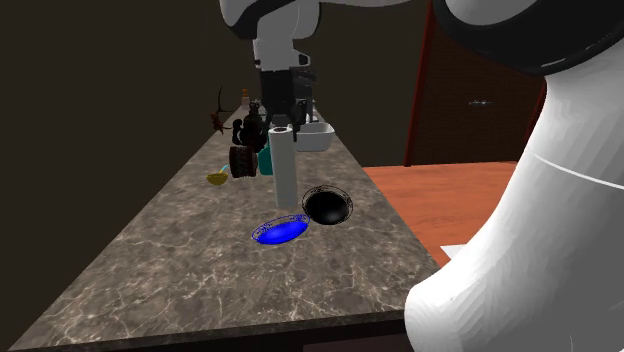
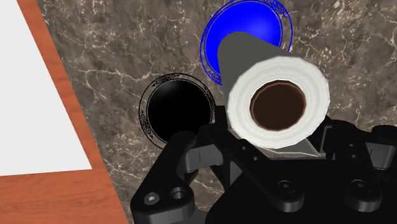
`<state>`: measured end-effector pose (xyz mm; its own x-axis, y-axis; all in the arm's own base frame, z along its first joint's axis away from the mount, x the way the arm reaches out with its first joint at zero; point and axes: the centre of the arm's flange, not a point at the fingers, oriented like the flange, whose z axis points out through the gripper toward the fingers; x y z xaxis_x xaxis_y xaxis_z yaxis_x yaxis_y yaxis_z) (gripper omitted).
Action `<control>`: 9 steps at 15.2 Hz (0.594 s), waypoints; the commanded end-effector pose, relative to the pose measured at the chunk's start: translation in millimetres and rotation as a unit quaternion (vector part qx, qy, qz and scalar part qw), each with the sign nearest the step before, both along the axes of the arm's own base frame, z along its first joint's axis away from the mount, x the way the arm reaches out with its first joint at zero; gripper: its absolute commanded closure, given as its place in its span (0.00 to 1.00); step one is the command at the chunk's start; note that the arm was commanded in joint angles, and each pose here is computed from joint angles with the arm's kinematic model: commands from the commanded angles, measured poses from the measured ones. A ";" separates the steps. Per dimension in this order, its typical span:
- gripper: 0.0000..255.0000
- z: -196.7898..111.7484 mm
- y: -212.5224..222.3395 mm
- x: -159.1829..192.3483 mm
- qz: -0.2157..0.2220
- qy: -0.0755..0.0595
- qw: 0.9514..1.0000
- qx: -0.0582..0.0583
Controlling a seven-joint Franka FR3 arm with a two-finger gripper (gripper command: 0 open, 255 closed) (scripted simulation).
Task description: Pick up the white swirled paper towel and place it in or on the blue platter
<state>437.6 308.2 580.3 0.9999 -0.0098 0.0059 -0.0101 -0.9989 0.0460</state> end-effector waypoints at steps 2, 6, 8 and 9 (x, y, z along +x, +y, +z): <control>1.00 -16.7 -0.2 0.6 0.000 0.000 1.000 0.000; 1.00 -37.8 -0.2 0.6 0.000 0.000 1.000 0.000; 1.00 -48.4 -0.2 0.6 0.000 0.000 1.000 0.000; 1.00 -53.6 -0.2 0.6 0.000 0.000 1.000 0.000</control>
<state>439.1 308.1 531.8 0.9999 -0.0098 0.0058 -0.0100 -0.9989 0.0460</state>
